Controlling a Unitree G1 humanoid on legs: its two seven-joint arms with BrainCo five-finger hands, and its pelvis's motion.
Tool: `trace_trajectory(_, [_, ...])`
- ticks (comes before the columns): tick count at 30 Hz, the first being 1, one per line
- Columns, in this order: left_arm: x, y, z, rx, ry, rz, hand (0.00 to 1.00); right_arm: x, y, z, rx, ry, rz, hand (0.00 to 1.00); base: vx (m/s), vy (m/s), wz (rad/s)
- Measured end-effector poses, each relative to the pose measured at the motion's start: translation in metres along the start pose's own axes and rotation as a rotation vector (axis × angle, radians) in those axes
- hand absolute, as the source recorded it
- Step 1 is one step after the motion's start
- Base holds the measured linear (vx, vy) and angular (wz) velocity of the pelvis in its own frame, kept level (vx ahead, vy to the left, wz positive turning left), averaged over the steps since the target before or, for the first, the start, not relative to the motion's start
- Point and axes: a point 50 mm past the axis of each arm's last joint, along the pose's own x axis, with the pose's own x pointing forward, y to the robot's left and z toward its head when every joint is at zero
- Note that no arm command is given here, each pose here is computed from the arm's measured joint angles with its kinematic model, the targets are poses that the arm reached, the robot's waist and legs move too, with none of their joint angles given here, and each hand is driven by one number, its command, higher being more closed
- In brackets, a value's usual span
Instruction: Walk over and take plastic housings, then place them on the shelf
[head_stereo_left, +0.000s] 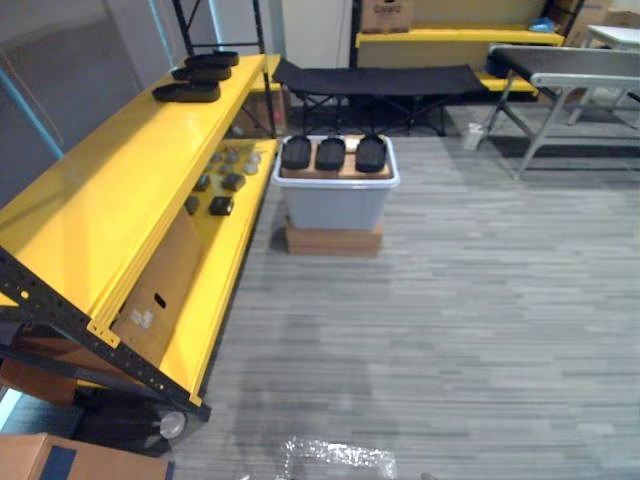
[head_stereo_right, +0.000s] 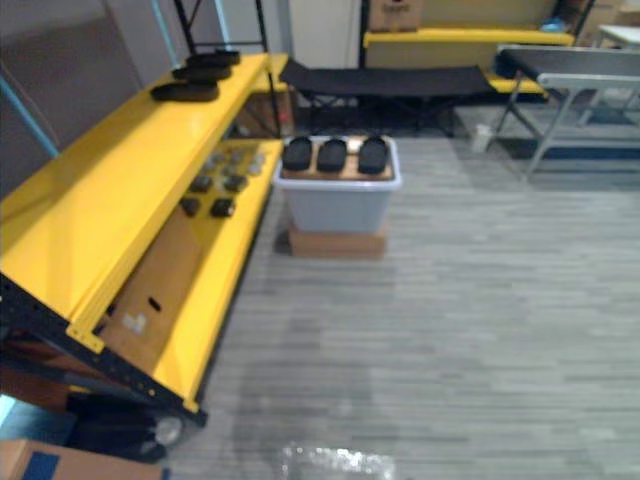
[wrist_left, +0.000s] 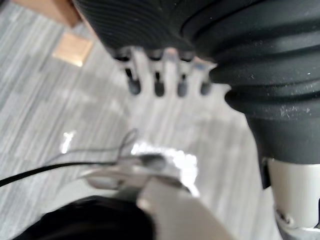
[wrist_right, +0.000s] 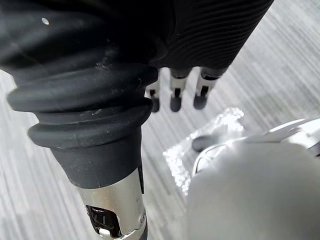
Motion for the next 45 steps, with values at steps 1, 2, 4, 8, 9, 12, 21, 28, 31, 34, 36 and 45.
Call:
trace_trajectory(1, [0.000, -0.001, 0.000, -0.001, 0.001, 0.000, 0.00, 0.000, 0.002, 0.001, 0.007, -0.002, 0.005, 0.00, 0.00, 0.000, 0.00])
trace_trajectory(2, [0.000, -0.001, 0.000, -0.001, 0.000, 0.003, 0.00, 0.000, 0.006, 0.003, 0.010, -0.005, 0.013, 0.00, 0.00, 0.000, 0.00])
trace_trajectory(4, [0.000, 0.001, 0.001, -0.031, 0.000, 0.001, 0.00, 0.000, 0.016, 0.005, 0.014, -0.009, 0.021, 0.00, 0.00, 0.000, 0.00])
trace_trajectory(8, [0.000, 0.001, 0.001, -0.036, 0.002, -0.003, 0.00, 0.000, 0.022, 0.006, 0.014, -0.012, 0.033, 0.00, -0.03, 0.012, 0.01])
trace_trajectory(9, [0.000, 0.000, 0.001, -0.040, 0.005, -0.005, 0.00, 0.000, 0.022, 0.007, 0.014, -0.014, 0.031, 0.00, -0.06, 0.015, 0.01])
trace_trajectory(12, [0.000, 0.000, -0.001, -0.067, 0.019, -0.016, 0.00, 0.001, 0.023, 0.009, 0.005, -0.029, 0.033, 0.00, -0.07, 0.017, 0.01])
trace_trajectory(21, [0.001, 0.001, 0.000, -0.065, 0.014, -0.014, 0.00, 0.000, 0.027, 0.010, -0.037, -0.054, 0.065, 0.00, -0.01, 0.014, 0.06])
trace_trajectory(28, [0.001, 0.002, 0.005, -0.042, -0.018, -0.011, 0.00, 0.000, 0.031, 0.013, -0.060, -0.072, 0.096, 0.00, 0.01, -0.003, 0.04])
trace_trajectory(31, [0.000, -0.001, 0.019, -0.028, -0.081, -0.009, 0.00, 0.000, 0.038, 0.021, -0.080, -0.094, 0.112, 0.00, 0.01, 0.001, 0.06])
trace_trajectory(34, [-0.002, -0.006, 0.046, -0.014, -0.177, -0.003, 0.00, -0.001, 0.049, 0.038, -0.075, -0.161, 0.134, 0.00, 0.00, 0.021, 0.19])
trace_trajectory(36, [-0.005, -0.006, 0.064, -0.013, -0.226, 0.010, 0.00, -0.003, 0.056, 0.047, -0.055, -0.194, 0.145, 0.00, 0.00, 0.047, 0.20])
trace_trajectory(45, [-0.015, -0.017, 0.104, -0.033, -0.375, 0.019, 0.00, -0.009, 0.070, 0.067, -0.063, -0.294, 0.184, 0.00, -0.03, 0.076, 0.01])
